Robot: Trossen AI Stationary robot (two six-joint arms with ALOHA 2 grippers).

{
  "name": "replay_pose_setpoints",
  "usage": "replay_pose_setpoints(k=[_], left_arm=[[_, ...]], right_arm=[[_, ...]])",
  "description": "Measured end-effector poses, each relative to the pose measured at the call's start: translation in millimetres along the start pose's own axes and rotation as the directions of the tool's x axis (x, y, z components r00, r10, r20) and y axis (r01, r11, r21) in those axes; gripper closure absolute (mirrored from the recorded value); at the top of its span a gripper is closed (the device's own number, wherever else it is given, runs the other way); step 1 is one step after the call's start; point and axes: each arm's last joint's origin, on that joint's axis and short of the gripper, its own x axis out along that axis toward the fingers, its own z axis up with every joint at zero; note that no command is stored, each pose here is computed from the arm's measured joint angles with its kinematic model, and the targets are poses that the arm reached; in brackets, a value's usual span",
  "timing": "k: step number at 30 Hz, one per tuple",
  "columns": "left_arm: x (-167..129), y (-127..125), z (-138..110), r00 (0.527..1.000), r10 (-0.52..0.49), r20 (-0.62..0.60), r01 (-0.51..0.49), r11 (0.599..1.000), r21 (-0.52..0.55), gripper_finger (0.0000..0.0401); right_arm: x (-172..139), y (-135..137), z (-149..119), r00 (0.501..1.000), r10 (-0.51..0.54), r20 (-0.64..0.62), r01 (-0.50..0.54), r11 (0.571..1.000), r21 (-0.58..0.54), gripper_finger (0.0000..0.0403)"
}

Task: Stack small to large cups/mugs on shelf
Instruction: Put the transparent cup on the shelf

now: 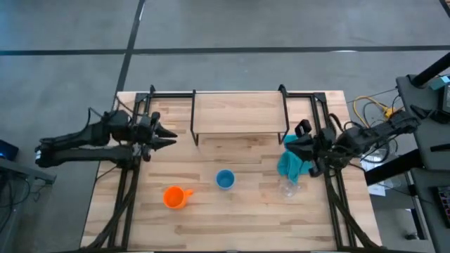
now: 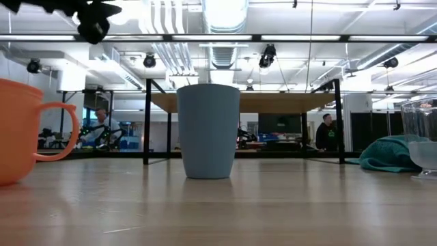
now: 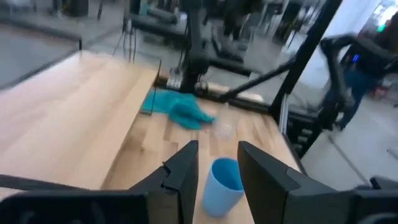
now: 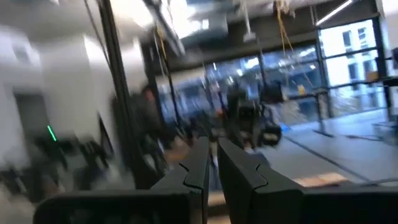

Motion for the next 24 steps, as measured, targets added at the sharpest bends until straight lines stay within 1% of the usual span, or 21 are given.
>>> replay_pose_setpoints(k=[3,5,8,10,11,12,14,17,20,24], left_arm=[[2.7,-5.4,25.9,1.000,0.000,0.000,0.000,1.000,0.008,0.0302],[6.1,-8.9,44.4,1.000,-0.004,0.017,0.004,0.999,0.040,0.0302],[17.4,-11.7,68.5,1.000,-0.002,0.009,0.001,0.994,0.110,0.0302],[28.3,-12.3,82.2,1.000,0.006,-0.020,-0.004,0.994,0.107,0.0302],[34.3,-12.1,87.8,0.999,0.011,-0.043,-0.007,0.995,0.103,0.0302],[39.6,-12.1,93.3,0.998,0.017,-0.068,-0.009,0.995,0.104,0.0302],[50.4,-11.4,101.7,0.992,0.029,-0.126,-0.013,0.992,0.125,0.0302],[69.1,-9.3,109.6,0.978,0.041,-0.203,-0.012,0.990,0.138,0.0302],[83.2,-8.5,120.1,0.978,0.041,-0.205,-0.011,0.990,0.144,0.0302],[90.7,-10.1,134.4,0.983,0.036,-0.182,-0.004,0.985,0.174,0.0302]], right_arm=[[16.2,6.3,8.9,0.997,-0.008,-0.083,-0.004,0.991,-0.135,0.0374],[26.6,10.1,12.5,0.990,-0.016,-0.139,-0.012,0.980,-0.199,0.0374],[40.0,15.0,16.2,0.971,-0.029,-0.238,-0.027,0.972,-0.232,0.0374],[45.4,17.2,19.5,0.943,-0.045,-0.329,-0.035,0.972,-0.232,0.0374],[46.5,17.6,20.8,0.920,-0.057,-0.389,-0.039,0.971,-0.235,0.0374],[46.7,17.8,21.6,0.888,-0.072,-0.454,-0.043,0.970,-0.239,0.0374],[45.7,17.5,24.0,0.810,-0.108,-0.576,-0.048,0.967,-0.249,0.0374],[42.4,16.8,31.7,0.688,-0.160,-0.708,-0.032,0.968,-0.250,0.0374],[37.4,15.7,41.1,0.569,-0.207,-0.796,-0.009,0.966,-0.257,0.0374],[28.1,13.3,50.1,0.416,-0.257,-0.872,0.044,0.964,-0.263,0.0374]])
